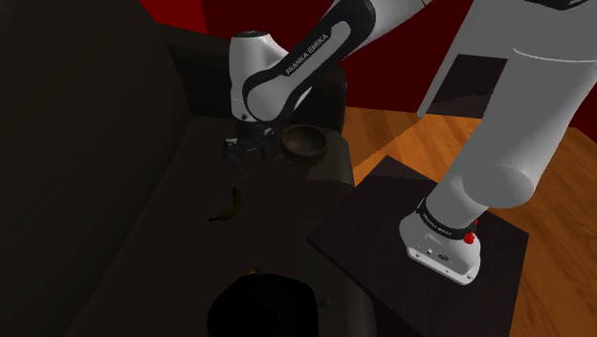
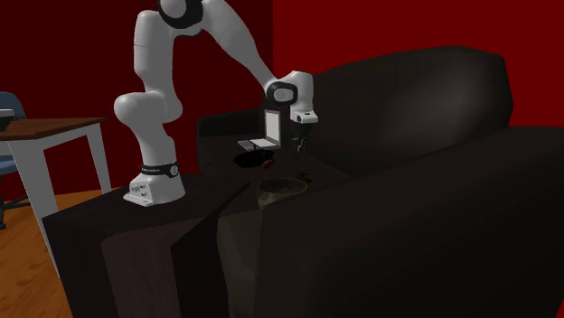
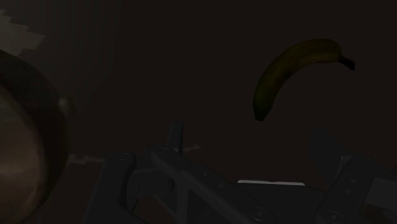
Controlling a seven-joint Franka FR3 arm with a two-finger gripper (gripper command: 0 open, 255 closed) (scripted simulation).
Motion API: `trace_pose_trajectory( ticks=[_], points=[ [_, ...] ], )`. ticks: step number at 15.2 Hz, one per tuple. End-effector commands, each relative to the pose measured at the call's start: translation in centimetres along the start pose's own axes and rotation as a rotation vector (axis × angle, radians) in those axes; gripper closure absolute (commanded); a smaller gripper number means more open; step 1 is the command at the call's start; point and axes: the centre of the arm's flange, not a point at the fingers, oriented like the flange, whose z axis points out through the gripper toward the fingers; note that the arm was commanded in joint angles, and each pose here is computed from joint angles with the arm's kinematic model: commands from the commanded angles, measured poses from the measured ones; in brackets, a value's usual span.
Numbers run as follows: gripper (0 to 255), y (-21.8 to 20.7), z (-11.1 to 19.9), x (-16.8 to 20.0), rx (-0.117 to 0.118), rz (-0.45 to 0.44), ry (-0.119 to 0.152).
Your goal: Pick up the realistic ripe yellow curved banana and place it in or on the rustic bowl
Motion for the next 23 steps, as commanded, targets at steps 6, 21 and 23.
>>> trace_pose_trajectory(
  ticks=[6,21,23],
  points=[
    [0,-4.3,7.1,2.6,-0.009,0.014,-0.017],
    [0,-4.2,11.1,2.5,-0.009,0.014,-0.017],
    [255,-4.2,11.1,2.5,-0.009,0.014,-0.017]
  ],
)
